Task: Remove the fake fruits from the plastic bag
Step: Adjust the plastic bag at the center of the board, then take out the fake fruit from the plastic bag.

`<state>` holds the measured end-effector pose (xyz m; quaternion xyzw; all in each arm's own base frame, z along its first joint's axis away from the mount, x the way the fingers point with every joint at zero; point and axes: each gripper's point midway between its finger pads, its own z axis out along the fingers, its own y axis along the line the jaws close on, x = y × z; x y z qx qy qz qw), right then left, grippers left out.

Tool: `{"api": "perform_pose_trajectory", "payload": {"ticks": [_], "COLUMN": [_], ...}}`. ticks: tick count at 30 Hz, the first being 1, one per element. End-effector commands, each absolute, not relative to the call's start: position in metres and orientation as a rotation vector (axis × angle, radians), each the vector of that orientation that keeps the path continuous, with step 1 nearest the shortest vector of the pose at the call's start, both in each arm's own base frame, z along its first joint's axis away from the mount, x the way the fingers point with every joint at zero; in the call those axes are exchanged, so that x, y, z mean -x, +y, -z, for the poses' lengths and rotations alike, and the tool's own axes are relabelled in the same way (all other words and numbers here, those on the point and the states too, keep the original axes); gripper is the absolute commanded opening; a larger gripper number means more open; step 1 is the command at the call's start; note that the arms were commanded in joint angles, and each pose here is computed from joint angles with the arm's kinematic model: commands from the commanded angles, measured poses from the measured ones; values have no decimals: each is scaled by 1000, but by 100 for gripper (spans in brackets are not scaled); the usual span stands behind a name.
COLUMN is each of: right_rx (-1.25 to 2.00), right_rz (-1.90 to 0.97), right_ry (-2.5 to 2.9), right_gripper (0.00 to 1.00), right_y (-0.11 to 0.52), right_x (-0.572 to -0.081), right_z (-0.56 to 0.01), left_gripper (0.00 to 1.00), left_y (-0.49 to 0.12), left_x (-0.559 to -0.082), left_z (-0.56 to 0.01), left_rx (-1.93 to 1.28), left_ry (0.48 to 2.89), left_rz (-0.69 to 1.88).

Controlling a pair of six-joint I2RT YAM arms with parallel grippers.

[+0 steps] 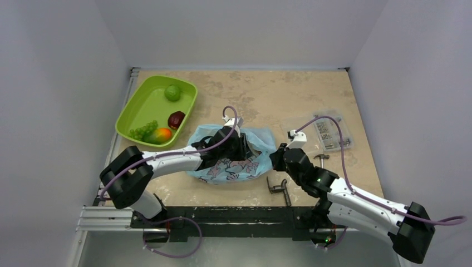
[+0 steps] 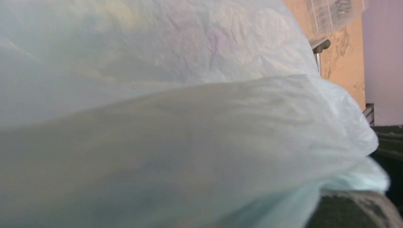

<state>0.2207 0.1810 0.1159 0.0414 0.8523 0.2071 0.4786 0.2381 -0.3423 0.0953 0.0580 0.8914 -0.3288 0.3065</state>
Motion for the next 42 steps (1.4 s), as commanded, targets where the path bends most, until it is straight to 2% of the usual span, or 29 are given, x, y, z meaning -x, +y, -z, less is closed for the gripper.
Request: {"api": "perform_pose_trajectory", "payload": {"ticks": [1,9,12,15,17,22,27,29,38,39,40,42], "right_rx": [-110,-106,-103,-102,-103,-102,-95,-93,-85,-84,-83,-80], "right_rz": [-504,-500,-499,-497,-497,-497,-506,-503,-501,-503,-503,-504], "right_ry": [2070,2073,2069,2066,2064,2066,2065,2065,2066,2066,2067,2068], "right_gripper": [0,0,0,0,0,0,0,0,0,0,0,0], "right_y": [181,180,180,179,179,177,178,178,178,178,179,179], "right_x": [-222,-222,-222,-222,-222,-220,-220,-220,-219,-219,-219,-219], "right_z": [-124,-122,-123,-124,-125,-123,-123,-123,-122,-122,-122,-122], "left_gripper": [31,42,41,32,31,32,41,41,31,26,16,7], "left_y": [-358,-366,-368,-369,-365,-350,-355,-364,-384,-386,-387,-389], "left_x": [-259,-283,-292,-296,-297,-298,-305,-308,-329,-331,-334,-338], "left_z": [-103,-85,-79,-72,-69,-56,-46,-49,-57,-56,-57,-58], "left_rx": [104,357,436,501,514,552,588,589,611,621,623,614], "left_ry": [2254,2200,2167,2139,2130,2135,2123,2106,2019,2016,2004,1985], "left_rz": [994,1023,1041,1064,1047,963,966,1013,1073,1076,1081,1077]}}
